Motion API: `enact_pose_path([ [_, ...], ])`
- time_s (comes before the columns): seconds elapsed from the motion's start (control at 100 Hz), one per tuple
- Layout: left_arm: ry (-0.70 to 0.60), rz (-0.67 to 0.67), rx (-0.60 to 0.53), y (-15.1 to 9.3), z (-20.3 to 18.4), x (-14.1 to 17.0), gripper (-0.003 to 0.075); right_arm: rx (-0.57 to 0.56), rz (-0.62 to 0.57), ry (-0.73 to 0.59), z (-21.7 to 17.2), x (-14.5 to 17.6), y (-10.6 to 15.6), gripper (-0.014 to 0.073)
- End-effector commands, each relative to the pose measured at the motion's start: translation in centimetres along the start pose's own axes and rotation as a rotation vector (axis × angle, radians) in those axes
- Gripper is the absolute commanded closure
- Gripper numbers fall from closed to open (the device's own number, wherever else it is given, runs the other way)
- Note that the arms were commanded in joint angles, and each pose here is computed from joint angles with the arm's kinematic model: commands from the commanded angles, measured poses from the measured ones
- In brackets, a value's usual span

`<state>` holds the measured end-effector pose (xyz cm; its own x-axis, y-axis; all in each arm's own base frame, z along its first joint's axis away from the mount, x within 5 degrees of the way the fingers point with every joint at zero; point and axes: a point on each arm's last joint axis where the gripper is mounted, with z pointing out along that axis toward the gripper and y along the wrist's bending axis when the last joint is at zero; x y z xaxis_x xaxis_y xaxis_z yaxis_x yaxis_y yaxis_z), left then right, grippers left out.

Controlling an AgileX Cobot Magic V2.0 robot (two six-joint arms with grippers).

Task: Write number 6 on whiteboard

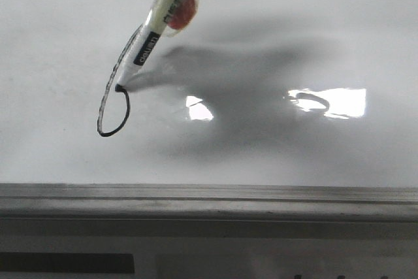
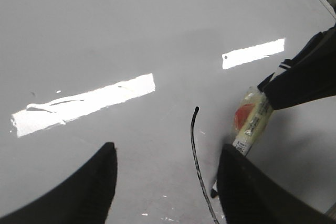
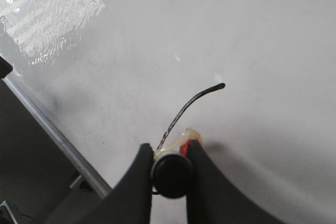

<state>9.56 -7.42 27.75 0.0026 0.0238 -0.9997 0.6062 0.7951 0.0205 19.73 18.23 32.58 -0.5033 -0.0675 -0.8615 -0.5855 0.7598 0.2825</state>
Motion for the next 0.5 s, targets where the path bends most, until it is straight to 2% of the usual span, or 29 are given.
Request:
enact_pose_path([
  [0.0, -0.079, 0.030, -0.002, 0.0, 0.0, -1.4, 0.0335, -0.019, -0.059, -0.105, -1.0, -1.8, 0.7, 0.0656],
  [0.13, -0.044, 0.098, 0.061, -0.7, 0.2, -1.1, 0.0335, -0.083, -0.085, -0.179, -3.0, -2.5, 2.4, 0.0656],
  [0.34, 0.046, 0.114, 0.230, -3.4, 2.6, 0.6, 0.0335, -0.155, -0.123, -0.091, -2.5, -1.1, 4.4, 0.0656],
  [0.49, 0.055, 0.121, 0.263, -4.4, 4.0, 1.4, 0.0335, -0.185, -0.134, -0.074, -2.6, -0.7, 5.2, 0.0656],
])
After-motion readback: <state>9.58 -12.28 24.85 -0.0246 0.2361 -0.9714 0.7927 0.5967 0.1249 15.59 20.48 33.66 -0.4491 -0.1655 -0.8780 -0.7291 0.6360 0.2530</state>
